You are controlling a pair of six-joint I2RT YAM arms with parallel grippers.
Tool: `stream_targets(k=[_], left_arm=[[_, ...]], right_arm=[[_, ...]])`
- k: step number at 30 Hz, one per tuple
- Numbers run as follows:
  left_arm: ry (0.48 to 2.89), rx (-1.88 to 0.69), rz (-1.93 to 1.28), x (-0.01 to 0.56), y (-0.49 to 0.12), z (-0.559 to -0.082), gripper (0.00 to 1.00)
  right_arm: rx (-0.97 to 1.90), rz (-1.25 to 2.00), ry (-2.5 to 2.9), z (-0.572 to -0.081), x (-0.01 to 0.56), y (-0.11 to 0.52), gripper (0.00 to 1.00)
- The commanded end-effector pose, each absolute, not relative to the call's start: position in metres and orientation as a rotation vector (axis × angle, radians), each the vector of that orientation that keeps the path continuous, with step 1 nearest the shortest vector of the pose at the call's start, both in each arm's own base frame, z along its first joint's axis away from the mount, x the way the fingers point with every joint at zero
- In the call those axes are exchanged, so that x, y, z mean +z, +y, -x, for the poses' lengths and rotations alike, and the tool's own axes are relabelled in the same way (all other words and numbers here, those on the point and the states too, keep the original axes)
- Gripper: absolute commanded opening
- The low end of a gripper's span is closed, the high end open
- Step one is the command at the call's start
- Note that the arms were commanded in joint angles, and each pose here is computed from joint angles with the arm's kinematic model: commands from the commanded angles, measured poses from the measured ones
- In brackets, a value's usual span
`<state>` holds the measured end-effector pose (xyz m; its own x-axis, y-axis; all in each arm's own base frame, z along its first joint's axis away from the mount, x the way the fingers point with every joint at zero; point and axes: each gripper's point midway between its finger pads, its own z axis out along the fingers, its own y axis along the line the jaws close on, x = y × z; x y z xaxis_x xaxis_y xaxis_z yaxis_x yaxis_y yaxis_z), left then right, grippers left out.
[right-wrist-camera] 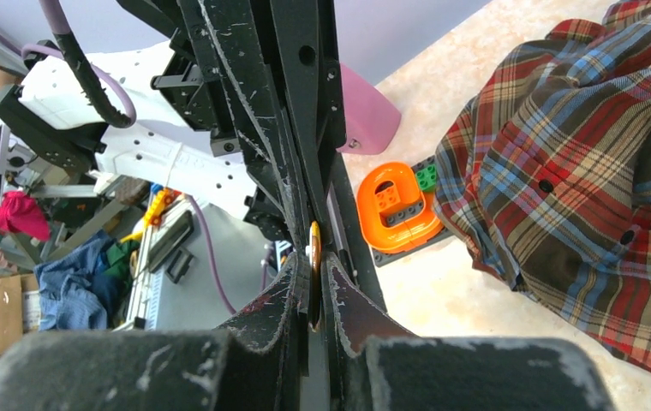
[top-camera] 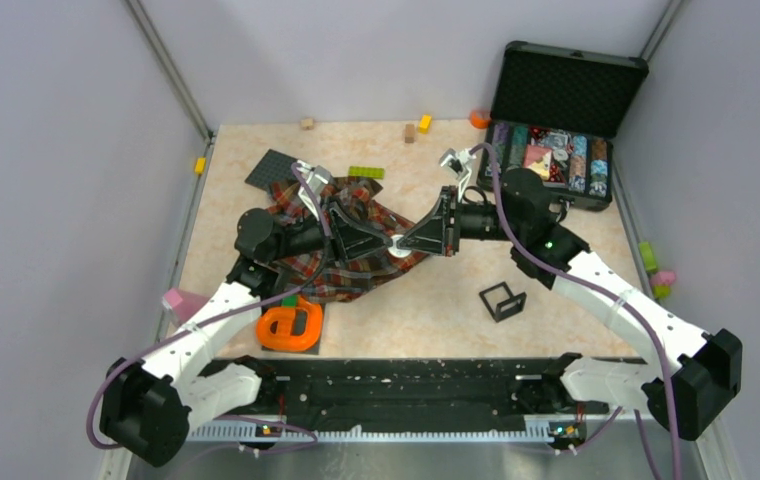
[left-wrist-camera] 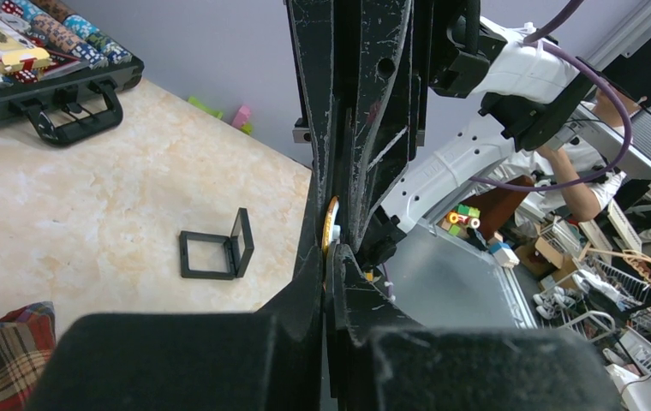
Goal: Remove the brooch from the garment
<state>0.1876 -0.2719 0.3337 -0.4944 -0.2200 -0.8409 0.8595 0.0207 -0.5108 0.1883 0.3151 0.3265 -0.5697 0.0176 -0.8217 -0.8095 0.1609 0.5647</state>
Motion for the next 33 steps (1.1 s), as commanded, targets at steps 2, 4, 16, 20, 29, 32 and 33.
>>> stream_targets(k=[2, 4, 16, 20, 29, 32, 33], left_arm=[[1.358, -1.625, -0.78, 0.347, -0.271, -0.175, 0.0], [1.363, -1.628, -0.779, 0.345, -0.272, -0.175, 0.0], [1.369, -1.651, -0.813, 0.339, -0.273, -0.169, 0.14], [1.361, -1.65, -0.823, 0.339, -0.271, -0.165, 0.21], [1.376, -1.65, -0.82, 0.339, -0.272, -0.166, 0.0], [1.372, -1.653, -0.815, 0.341, -0.273, -0.167, 0.0], [1.371, -1.654, -0.808, 0.342, -0.273, -0.167, 0.0]], right_arm=[[1.438, 0.69, 1.7, -0.209, 0.337, 0.312, 0.0], [1.444, 0.681, 1.694, -0.209, 0.337, 0.312, 0.0], [1.45, 0.673, 1.666, -0.209, 0.347, 0.313, 0.0], [1.457, 0.683, 1.663, -0.207, 0.349, 0.313, 0.0], [1.459, 0.681, 1.665, -0.207, 0.349, 0.313, 0.0], [1.448, 0.682, 1.674, -0.208, 0.346, 0.314, 0.0], [1.43, 0.683, 1.681, -0.209, 0.344, 0.314, 0.0]])
